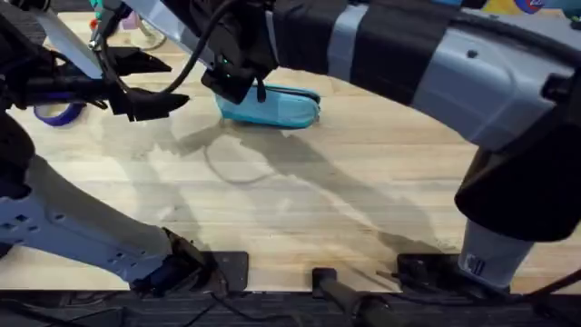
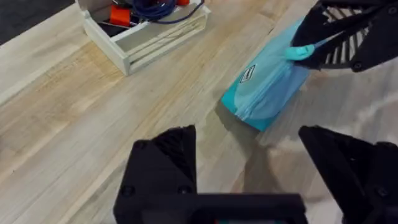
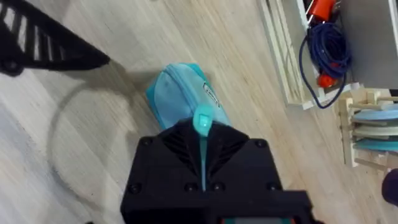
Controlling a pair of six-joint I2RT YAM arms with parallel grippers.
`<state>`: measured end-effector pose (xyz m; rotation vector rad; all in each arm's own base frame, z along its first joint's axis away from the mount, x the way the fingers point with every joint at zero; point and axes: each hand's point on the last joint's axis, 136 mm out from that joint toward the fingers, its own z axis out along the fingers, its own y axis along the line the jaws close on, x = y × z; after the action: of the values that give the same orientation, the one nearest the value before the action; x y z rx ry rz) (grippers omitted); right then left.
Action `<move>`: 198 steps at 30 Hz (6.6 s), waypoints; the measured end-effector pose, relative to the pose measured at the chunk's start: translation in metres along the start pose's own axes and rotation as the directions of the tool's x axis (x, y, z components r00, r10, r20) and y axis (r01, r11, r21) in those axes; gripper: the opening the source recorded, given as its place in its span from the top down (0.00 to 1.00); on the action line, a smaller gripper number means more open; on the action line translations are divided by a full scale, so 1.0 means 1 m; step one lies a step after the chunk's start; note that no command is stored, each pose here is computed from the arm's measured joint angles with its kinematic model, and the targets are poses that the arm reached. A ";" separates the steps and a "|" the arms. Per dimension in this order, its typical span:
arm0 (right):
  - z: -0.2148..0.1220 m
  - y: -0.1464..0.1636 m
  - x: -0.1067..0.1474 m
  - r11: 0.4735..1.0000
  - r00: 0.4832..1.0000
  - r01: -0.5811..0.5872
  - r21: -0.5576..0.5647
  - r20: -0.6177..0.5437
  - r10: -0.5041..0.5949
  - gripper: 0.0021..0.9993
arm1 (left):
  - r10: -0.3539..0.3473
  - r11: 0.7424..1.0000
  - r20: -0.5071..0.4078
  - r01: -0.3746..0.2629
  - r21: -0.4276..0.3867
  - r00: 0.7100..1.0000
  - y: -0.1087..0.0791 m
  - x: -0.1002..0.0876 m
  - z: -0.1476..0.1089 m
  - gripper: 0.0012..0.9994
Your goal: Unzip the bag, pick up the pens from the table one at a time and place them inside, then zip the bag closed.
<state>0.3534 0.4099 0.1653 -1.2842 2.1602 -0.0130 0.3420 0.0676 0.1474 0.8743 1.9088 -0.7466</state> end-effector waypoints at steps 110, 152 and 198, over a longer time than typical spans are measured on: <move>-0.005 -0.009 -0.010 1.000 0.999 -0.016 0.016 0.034 0.016 0.97 | 0.194 0.963 0.204 -0.226 0.149 0.960 -0.009 -0.003 0.075 0.96; -0.005 -0.009 -0.010 1.000 0.999 -0.016 0.016 0.033 0.015 0.97 | 0.238 0.941 0.106 -0.256 0.221 0.966 -0.017 0.009 0.096 0.91; -0.004 -0.082 0.097 0.990 0.938 -0.130 0.048 -0.316 0.139 0.97 | 0.245 0.938 0.090 -0.260 0.229 0.965 -0.018 0.012 0.097 0.96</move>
<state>0.3840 0.2882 0.1457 -1.1808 2.5103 -0.2067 0.3681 -0.0142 0.0979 1.2078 1.6345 -0.8451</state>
